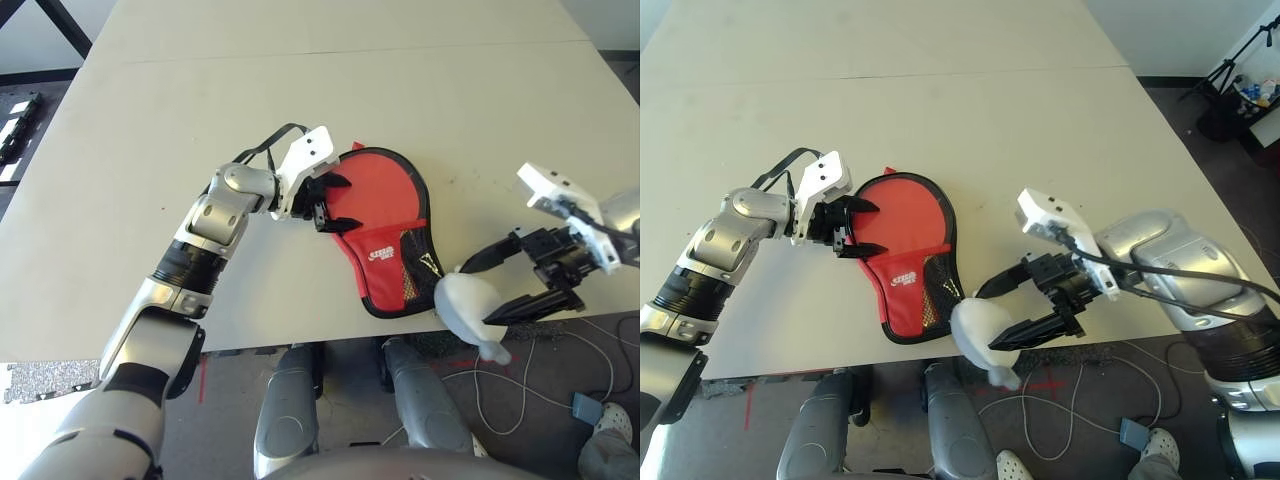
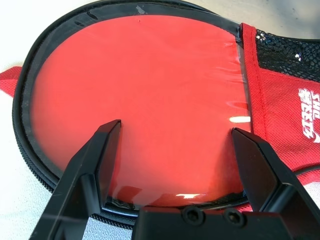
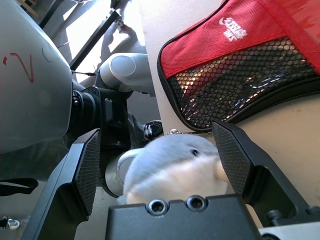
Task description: Store the ping-pong paddle in its case and zip it.
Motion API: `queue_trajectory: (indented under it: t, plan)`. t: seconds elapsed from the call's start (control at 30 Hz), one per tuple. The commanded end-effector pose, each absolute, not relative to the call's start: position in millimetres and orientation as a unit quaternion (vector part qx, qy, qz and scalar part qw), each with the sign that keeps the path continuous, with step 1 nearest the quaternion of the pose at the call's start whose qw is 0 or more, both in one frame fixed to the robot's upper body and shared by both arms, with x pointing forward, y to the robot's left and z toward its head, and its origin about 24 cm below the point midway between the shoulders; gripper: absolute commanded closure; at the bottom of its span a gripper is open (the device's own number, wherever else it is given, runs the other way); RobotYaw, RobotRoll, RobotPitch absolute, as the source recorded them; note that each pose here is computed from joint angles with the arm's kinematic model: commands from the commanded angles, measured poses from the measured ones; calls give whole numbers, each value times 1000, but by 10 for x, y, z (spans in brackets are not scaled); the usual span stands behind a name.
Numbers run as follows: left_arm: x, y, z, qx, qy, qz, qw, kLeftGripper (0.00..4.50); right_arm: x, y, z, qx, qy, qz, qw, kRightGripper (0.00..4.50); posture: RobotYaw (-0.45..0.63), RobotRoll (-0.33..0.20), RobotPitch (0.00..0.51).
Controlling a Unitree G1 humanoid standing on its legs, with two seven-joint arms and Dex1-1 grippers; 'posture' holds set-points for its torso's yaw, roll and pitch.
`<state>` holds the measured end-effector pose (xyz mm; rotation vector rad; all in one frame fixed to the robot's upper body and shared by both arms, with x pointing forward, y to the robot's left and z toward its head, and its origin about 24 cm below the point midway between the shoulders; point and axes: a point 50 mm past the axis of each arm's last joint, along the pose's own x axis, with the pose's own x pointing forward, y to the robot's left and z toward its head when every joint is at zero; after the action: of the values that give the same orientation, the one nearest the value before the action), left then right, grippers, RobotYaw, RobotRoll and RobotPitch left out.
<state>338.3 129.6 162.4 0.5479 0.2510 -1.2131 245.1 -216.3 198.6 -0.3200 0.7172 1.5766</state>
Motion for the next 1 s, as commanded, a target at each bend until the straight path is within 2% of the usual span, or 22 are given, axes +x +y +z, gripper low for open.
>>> queue_trajectory:
  t: [0.03,0.13,0.47,0.63,1.0]
  plan:
    - [3364,1318,1435,249,157,-565,771,0,2442,-2194,2042,-138,308,694,636,17,-94,0,274]
    - [3361,1321,1433,250,158,-565,770,0,2448,-2212,2067,-129,304,693,641,17,-93,0,274]
    - [3375,1358,1497,243,149,-561,777,0,2781,-2355,2167,-44,246,630,735,17,-91,0,274]
    - [3393,1379,1669,205,105,-548,804,0,3104,-2339,2130,-35,174,540,823,17,-90,0,275]
    - [3440,1707,2014,97,-4,-451,887,0,3488,-2409,2013,-2,41,355,934,17,-83,0,281]
